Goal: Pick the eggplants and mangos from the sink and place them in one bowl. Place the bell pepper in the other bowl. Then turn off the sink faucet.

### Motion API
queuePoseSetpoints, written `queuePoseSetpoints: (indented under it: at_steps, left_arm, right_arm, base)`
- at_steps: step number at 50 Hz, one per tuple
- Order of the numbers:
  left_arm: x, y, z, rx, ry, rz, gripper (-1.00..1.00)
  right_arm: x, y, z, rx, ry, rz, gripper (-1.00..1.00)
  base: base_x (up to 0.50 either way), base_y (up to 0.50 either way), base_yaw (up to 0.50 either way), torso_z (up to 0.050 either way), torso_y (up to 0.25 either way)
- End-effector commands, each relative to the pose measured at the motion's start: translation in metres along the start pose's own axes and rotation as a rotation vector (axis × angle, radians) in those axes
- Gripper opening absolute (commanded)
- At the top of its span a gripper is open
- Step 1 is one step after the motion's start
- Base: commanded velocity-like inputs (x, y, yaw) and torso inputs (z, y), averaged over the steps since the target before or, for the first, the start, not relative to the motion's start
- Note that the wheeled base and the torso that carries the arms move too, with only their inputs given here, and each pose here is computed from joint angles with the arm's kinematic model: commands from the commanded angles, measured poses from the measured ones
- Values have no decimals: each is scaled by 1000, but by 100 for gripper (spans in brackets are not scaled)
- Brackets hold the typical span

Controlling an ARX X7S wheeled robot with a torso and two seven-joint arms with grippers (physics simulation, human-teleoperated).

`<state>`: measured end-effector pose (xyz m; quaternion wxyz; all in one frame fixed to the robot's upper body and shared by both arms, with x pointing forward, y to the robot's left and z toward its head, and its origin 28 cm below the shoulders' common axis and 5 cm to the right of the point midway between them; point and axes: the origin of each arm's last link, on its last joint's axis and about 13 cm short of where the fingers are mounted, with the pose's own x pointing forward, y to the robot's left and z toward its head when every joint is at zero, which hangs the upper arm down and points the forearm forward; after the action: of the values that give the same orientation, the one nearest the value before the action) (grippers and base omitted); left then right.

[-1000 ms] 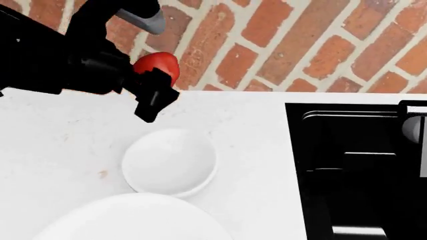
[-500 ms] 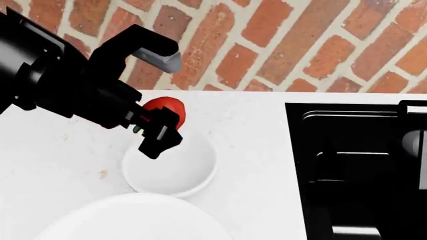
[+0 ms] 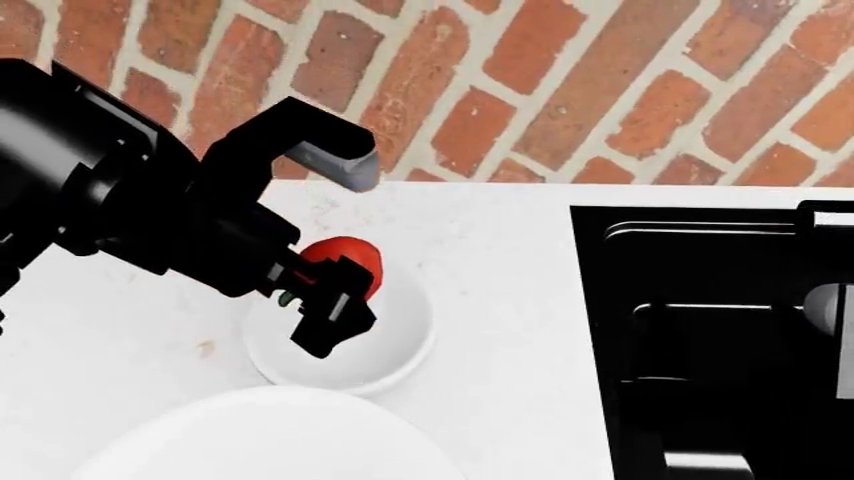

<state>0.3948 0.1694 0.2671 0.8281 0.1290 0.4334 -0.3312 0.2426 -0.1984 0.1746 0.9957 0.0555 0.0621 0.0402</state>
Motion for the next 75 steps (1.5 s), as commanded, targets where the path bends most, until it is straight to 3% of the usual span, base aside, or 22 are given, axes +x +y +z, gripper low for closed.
queuePoseSetpoints:
  at_steps: [1,34,35,53,58,61,62,65,66,67,68,69,70,71,73,75]
  left_arm:
    - [9,-5,-1,-14,-26,-3,-100]
    - [15,-5,-5,-39,-39,46,-100]
    - [16,-5,-5,-42,-39,52,100]
    - [0,-3,6,-23,-63,55,100]
    - [-13,-4,16,-10,-114,63,100]
    - [-19,1,21,-20,-184,121,100]
    - [-21,6,26,29,-246,210,100]
    - [-25,15,28,-4,-332,276,100]
    - [-25,24,27,70,-355,353,100]
    - [-27,24,27,9,-377,312,100]
    - [-29,28,29,16,-440,344,100]
    - [-34,31,26,-23,-461,310,100]
    - [-42,53,3,-88,-486,420,100]
    - [-44,56,-11,-115,-498,496,100]
    - [-41,33,-14,-10,-544,430,100]
    - [-48,35,-25,-54,-582,450,100]
  right_arm:
    - [-8,-2,-6,2,-7,2,100]
    - [-6,-9,-15,20,13,-10,100]
    - [-6,-9,-16,22,14,-10,100]
    - [3,-6,2,18,6,-9,100]
    - [0,-6,5,12,-9,-4,100]
    - [1,-5,12,2,-15,6,100]
    - [1,-5,12,-4,-19,9,100]
    - [6,-2,20,-17,-29,21,100]
    - [8,1,25,-25,-31,53,100]
    - [9,2,26,-44,-23,51,100]
    - [12,3,31,-46,-27,49,100]
    - [14,4,37,-49,-36,59,100]
    - [19,6,42,-64,-39,59,100]
    - [23,7,46,-76,-43,62,100]
    - [26,9,49,-81,-51,65,100]
    - [27,11,51,-83,-57,70,100]
  base:
    - [0,0,0,0,0]
    - [0,0,0,0,0]
    - [0,0,0,0,0]
    - [0,0,0,0,1]
    - [0,0,0,0,0]
    - [0,0,0,0,0]
    - [0,0,0,0,0]
    - [0,0,0,0,0]
    - [0,0,0,0,0]
    - [0,0,0,0,0]
    - [0,0,0,0,0]
    - [0,0,0,0,0]
    - [0,0,0,0,0]
    - [0,0,0,0,0]
    - [0,0,0,0,0]
    - [0,0,0,0,0]
